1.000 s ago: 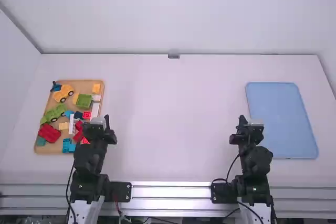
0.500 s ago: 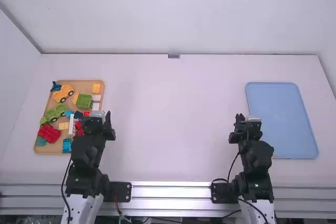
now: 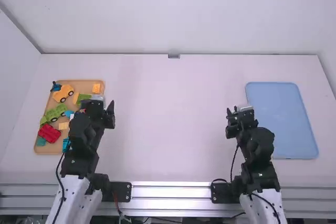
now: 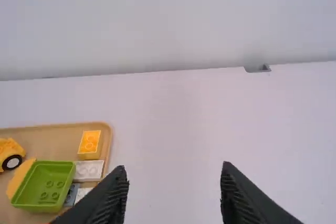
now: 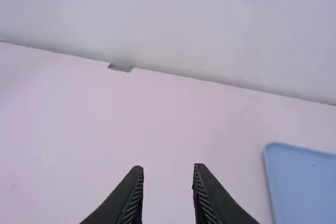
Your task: Assemble lego blocks to make yellow taxi
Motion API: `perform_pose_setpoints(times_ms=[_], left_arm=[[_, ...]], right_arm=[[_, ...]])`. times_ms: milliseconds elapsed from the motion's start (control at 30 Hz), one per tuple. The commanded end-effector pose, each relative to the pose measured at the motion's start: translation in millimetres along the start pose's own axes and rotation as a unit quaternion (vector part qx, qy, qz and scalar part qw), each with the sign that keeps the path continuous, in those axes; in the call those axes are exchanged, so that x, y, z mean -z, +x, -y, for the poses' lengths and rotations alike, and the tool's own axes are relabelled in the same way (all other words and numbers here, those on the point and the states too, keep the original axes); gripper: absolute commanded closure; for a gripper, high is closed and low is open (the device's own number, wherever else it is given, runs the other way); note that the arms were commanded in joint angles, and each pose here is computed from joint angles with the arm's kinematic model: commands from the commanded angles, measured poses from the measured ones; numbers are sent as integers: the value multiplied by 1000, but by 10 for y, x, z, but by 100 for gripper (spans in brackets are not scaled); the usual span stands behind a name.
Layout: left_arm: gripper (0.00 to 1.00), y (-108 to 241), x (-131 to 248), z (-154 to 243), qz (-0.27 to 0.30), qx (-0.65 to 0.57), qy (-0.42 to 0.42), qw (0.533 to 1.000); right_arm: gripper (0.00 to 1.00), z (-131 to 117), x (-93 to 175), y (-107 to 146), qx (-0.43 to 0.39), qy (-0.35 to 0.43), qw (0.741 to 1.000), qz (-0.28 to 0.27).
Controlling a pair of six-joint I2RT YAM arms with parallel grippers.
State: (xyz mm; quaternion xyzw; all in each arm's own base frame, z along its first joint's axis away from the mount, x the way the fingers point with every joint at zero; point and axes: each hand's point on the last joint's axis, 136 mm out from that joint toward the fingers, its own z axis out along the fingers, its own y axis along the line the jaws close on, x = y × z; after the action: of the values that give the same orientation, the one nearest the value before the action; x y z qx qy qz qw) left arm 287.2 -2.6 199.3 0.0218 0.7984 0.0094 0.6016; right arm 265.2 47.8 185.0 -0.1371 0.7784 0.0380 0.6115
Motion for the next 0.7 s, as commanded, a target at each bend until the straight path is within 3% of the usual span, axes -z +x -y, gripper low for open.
perform_pose_setpoints(times_ms=[0, 167, 433, 667], left_arm=[[48, -141, -50, 49, 2, -24, 12, 1000], [38, -267, -214, 47, -12, -9, 12, 1000], [24, -354, -463, -281, -38, 86, -77, 993], [13, -353, -681, -485, -64, 110, -115, 985]], right_arm=[[71, -56, -14, -243, 23, -19, 999, 15], [65, -196, -124, -391, 47, -57, 997, 5], [54, -552, -292, -612, 87, -157, 984, 3], [44, -1014, -476, -763, 117, -301, 947, 8]])
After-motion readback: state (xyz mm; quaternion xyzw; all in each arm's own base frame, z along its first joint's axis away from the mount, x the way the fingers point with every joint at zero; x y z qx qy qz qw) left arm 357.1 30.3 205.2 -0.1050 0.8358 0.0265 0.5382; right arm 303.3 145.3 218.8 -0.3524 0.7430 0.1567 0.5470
